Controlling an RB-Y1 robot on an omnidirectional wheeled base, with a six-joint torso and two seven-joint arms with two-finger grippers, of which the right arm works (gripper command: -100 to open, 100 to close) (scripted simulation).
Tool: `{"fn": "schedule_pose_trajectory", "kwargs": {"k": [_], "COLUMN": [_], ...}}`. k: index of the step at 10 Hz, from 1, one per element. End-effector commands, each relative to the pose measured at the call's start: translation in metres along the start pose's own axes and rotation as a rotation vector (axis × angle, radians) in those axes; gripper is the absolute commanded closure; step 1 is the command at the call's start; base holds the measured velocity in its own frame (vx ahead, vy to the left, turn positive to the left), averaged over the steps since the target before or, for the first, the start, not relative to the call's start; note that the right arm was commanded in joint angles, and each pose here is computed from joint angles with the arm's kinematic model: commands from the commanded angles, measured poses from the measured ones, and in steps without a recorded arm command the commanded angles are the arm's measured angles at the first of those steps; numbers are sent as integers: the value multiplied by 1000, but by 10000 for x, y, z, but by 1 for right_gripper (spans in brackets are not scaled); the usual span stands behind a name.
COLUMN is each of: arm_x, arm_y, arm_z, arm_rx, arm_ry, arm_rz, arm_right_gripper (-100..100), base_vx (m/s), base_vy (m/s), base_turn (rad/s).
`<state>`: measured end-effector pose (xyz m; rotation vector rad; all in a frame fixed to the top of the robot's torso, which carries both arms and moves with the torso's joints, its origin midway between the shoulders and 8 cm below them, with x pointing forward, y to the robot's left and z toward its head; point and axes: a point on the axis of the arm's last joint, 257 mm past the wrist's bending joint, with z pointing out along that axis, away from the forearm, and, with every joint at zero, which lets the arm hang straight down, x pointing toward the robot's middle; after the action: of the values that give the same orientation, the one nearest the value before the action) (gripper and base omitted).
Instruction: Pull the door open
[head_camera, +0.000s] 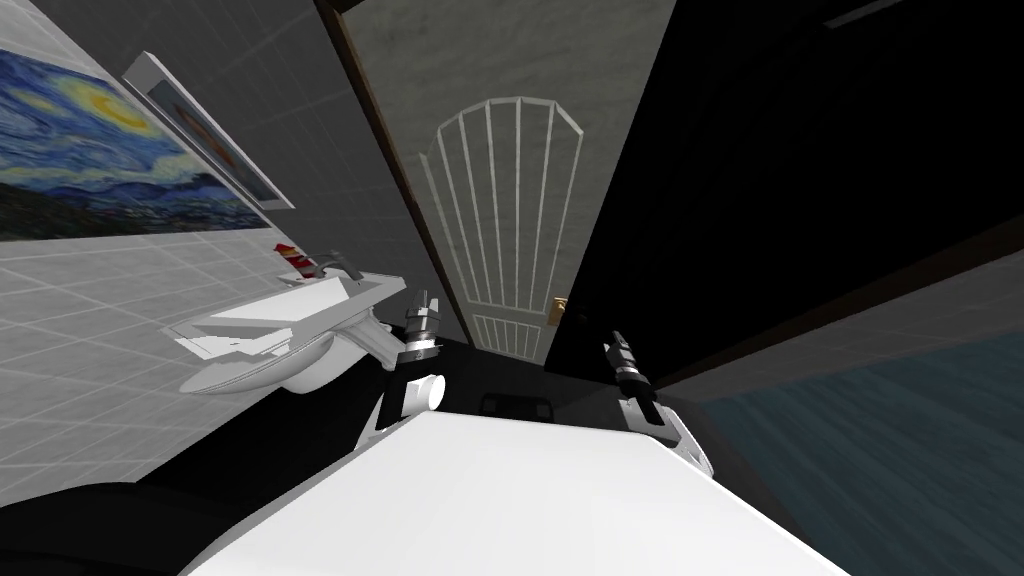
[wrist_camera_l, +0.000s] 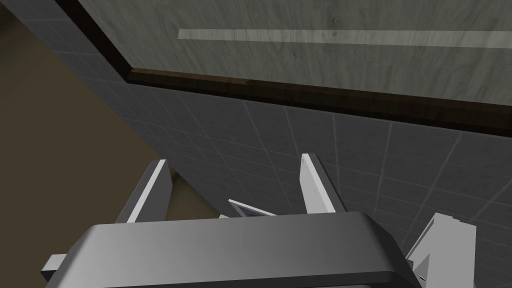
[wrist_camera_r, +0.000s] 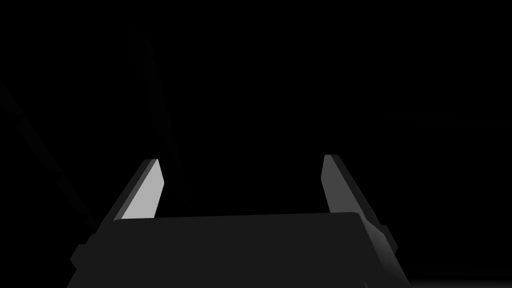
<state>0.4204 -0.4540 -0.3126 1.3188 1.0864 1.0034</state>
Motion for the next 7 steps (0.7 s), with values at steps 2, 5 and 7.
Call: {"fn": "schedule_pose_trajectory", "kwargs": {"k": [2, 5, 7], "arm_x": [231, 254, 254], "arm_y": [115, 145, 145], "arm_z": [109, 128, 128], "arm_rx": [-31, -35, -35], "arm_ry": [35, 40, 40], "arm_rz": [13, 15, 15], "arm_right_gripper": [-100, 100, 100], "base_vx": [207, 103, -32], "base_vy": [40, 46, -16], "base_turn": [123, 48, 13]}}
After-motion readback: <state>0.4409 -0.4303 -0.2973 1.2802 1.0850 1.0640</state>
